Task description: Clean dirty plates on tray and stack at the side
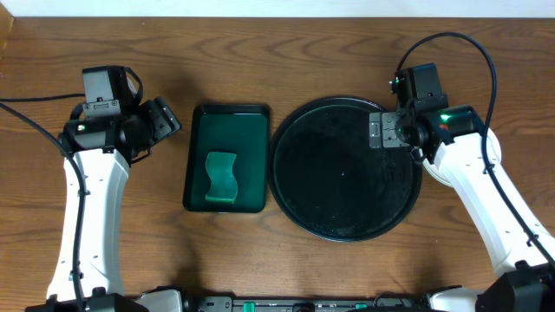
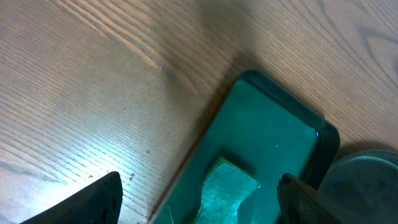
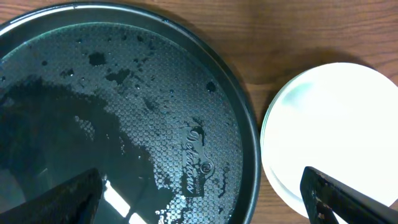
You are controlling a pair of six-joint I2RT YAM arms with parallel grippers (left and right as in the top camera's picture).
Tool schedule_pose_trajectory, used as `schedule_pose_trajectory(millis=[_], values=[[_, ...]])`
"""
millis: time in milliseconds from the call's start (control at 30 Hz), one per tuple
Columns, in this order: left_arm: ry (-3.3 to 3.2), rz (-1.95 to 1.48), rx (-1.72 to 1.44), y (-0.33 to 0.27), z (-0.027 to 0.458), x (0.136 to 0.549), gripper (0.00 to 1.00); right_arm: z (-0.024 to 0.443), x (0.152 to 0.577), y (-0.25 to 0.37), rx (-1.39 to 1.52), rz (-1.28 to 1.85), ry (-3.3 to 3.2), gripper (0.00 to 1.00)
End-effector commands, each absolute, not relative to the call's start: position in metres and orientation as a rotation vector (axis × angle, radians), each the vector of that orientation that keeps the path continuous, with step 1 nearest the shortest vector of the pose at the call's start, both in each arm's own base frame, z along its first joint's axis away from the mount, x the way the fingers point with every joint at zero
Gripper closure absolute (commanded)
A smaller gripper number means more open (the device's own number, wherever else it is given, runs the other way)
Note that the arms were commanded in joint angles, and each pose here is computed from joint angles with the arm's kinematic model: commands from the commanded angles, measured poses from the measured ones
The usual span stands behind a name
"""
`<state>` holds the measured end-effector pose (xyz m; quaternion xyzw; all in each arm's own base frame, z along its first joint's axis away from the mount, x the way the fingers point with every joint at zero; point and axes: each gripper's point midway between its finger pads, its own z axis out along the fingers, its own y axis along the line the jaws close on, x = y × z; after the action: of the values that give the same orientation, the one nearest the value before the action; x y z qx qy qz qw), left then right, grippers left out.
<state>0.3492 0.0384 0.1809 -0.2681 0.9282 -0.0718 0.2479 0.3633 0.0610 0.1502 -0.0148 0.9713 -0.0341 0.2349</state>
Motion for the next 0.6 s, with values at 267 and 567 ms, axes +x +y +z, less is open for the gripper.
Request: schedule_pose_trajectory(millis=[267, 567], values=[[2.535, -0.182, -0.741, 0.041, 0.179, 0.349, 0.2, 0.237, 0.346, 0.063, -0.026, -0.009, 2.422, 0.01], [2.535, -0.182, -0.742, 0.041, 0.179, 0.349, 0.2, 0.292, 0.324, 0.038, 0.051, -0.081, 2.243, 0.01]])
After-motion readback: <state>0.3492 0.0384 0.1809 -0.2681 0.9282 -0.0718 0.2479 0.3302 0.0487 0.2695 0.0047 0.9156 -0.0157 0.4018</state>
